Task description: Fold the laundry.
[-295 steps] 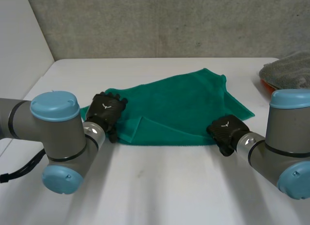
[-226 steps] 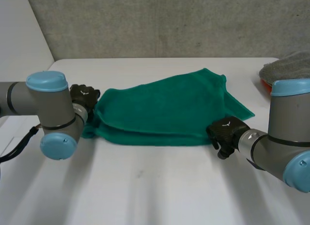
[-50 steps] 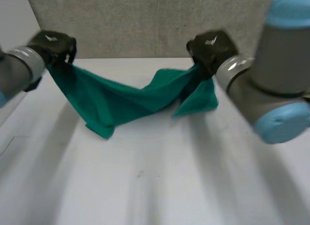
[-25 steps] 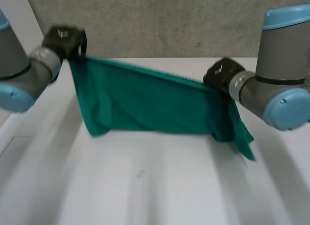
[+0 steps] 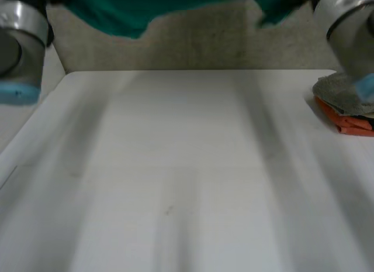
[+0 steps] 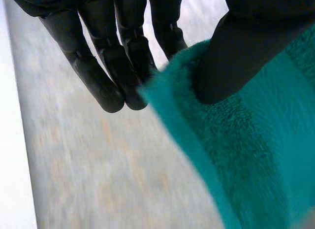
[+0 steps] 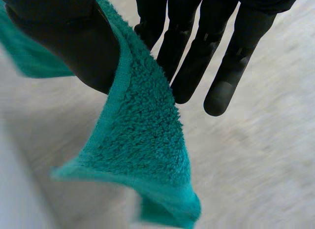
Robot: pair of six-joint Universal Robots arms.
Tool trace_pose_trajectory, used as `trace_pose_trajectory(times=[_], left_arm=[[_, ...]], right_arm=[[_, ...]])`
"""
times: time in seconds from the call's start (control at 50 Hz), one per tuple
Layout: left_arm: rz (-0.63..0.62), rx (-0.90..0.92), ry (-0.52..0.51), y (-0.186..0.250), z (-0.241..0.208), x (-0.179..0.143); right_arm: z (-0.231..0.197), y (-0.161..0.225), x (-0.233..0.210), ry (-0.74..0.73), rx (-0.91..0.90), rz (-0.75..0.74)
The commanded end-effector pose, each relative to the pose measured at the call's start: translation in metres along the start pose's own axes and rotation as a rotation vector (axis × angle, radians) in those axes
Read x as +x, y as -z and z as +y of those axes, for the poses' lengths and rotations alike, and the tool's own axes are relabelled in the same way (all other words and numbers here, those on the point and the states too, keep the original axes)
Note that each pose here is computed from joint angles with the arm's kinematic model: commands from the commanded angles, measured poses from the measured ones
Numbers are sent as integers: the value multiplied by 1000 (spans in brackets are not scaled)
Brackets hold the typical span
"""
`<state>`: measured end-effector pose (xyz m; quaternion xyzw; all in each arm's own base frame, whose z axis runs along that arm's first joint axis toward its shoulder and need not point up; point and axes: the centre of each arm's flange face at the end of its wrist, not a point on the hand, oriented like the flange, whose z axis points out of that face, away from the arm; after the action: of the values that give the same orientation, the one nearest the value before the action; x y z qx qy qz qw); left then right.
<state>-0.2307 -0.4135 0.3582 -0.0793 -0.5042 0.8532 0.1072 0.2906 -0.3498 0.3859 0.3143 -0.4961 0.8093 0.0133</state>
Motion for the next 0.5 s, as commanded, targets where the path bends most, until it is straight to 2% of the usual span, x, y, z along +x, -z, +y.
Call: trace_pose_trajectory(times=[0.02, 0.14, 0.24, 0.34, 0.4, 0.5], left_arm=[[47, -221, -66, 40, 75, -4], [98, -414, -119, 80, 139, -6], [122, -467, -162, 92, 154, -7], [114, -448, -193, 88, 141, -10], [97, -423, -209, 83, 130, -15], [89, -418, -212, 81, 119, -19]], right_arm=[[64, 18, -42, -47, -229, -180], [135, 43, -84, -88, -436, -295], [171, 57, -104, -105, -536, -321], [187, 59, -97, -111, -606, -222], [195, 61, -84, -140, -671, -107], [205, 68, -62, -237, -759, 33]])
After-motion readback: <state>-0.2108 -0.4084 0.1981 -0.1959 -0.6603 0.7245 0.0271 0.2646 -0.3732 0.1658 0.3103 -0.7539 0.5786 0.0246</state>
